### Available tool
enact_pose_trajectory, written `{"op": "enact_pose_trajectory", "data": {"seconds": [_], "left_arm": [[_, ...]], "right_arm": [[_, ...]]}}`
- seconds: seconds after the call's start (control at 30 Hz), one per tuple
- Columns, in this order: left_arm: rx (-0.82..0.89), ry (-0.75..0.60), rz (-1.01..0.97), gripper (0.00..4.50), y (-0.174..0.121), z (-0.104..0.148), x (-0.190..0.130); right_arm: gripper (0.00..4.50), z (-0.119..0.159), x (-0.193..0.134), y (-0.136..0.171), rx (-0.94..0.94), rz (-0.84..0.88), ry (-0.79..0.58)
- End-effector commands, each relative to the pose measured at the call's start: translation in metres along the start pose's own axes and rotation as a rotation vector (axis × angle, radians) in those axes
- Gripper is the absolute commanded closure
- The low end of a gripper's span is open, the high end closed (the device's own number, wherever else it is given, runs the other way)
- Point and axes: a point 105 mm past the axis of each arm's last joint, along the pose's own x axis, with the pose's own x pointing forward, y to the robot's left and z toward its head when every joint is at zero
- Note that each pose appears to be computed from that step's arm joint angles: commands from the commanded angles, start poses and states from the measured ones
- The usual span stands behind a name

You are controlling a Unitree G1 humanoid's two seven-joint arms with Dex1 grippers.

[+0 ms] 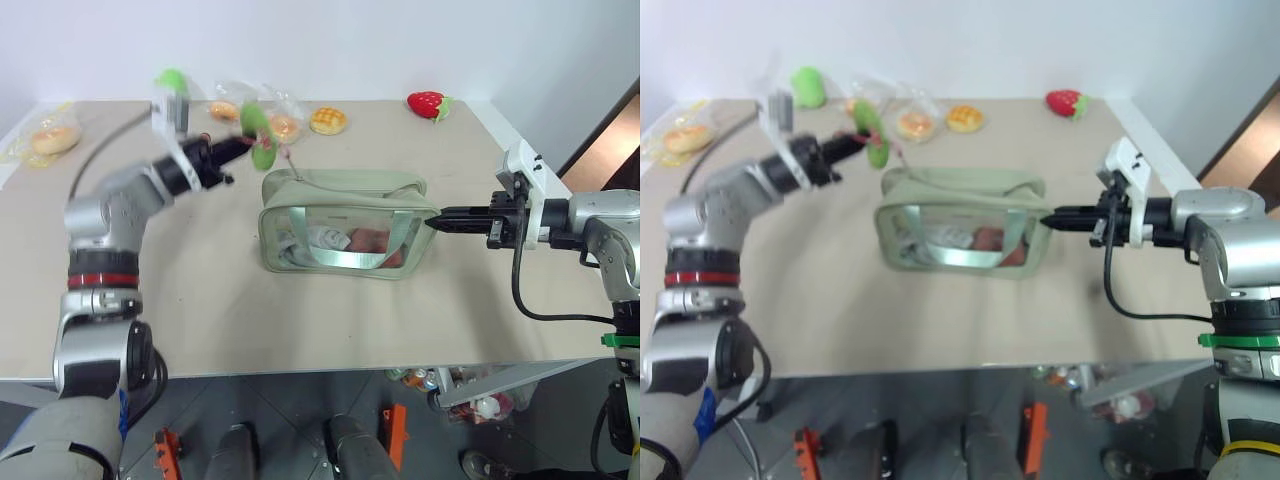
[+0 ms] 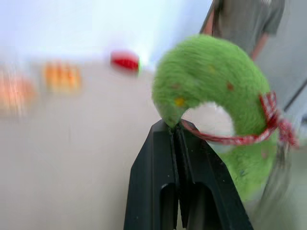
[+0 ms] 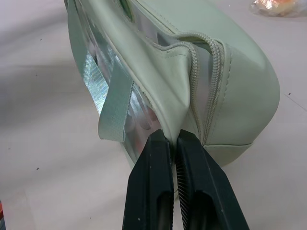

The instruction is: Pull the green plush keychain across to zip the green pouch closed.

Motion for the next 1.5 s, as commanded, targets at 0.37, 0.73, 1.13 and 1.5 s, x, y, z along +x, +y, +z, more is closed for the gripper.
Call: {"op": "enact_pose_trajectory", "data": {"seconds": [0.37, 0.73, 1.13, 1.5], "left_arm": [[0.604, 0.233, -0.292, 4.46, -0.07, -0.028, 0.053], [0.506, 0.134, -0.255, 1.31, -0.064, 0.008, 0.049], [0.335, 0.233, -0.425, 1.31, -0.065, -0.002, -0.038], [0.182, 0.366, -0.366, 1.31, -0.056, -0.048, -0.061]], "right_arm": [[4.5, 0.012, -0.006, 0.005, -0.046, -0.013, -0.037], [4.5, 0.013, -0.007, 0.004, -0.043, -0.032, -0.047], [4.5, 0.015, 0.002, 0.003, -0.051, -0.014, -0.053], [4.5, 0.015, 0.002, 0.004, -0.054, -0.005, -0.05]]}}
